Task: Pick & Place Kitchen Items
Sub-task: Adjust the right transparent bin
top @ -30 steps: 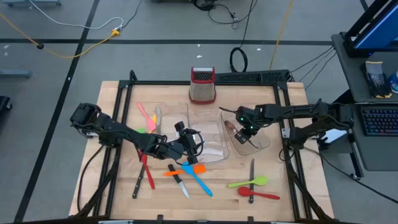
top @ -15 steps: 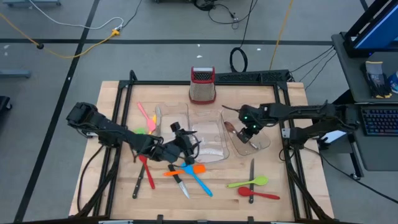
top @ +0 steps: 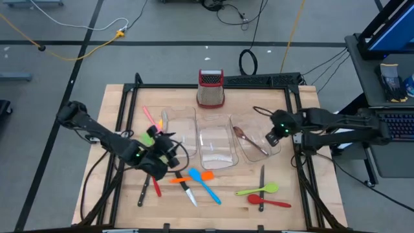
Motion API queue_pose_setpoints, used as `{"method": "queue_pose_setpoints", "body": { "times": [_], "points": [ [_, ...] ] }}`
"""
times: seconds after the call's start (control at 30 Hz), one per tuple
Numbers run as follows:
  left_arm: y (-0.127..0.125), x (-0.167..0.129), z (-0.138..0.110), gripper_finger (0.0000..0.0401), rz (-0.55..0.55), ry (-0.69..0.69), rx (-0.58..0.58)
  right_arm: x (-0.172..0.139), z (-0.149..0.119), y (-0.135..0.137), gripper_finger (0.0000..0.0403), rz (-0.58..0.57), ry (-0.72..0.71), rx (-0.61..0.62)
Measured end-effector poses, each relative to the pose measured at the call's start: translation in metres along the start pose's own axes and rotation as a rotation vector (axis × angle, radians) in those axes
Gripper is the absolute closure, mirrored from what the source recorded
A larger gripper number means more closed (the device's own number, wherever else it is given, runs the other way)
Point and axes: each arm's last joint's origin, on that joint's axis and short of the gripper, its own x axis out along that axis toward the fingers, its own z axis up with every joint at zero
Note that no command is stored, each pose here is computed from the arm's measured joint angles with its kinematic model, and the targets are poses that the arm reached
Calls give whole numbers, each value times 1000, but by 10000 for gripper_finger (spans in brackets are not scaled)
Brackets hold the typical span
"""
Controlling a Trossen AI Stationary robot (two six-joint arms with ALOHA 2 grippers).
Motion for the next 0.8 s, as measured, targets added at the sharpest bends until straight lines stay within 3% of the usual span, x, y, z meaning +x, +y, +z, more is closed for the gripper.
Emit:
{"method": "queue_pose_setpoints", "body": {
  "times": [0.2, 0.33, 0.47, 0.8],
  "points": [
    [25, -23, -7, 185, 17, 24, -40, 1, -17, -9, 402, -165, 86, 90],
    [41, -42, -7, 185, -10, -28, -77, 15, -26, -11, 402, -235, 145, 111],
    [56, -50, -22, 185, -49, -64, -109, 27, -32, -13, 402, -284, 183, 119],
    [88, -53, -68, 185, -124, -147, -204, 41, -26, 5, 402, -170, 167, 116]
  ]
}}
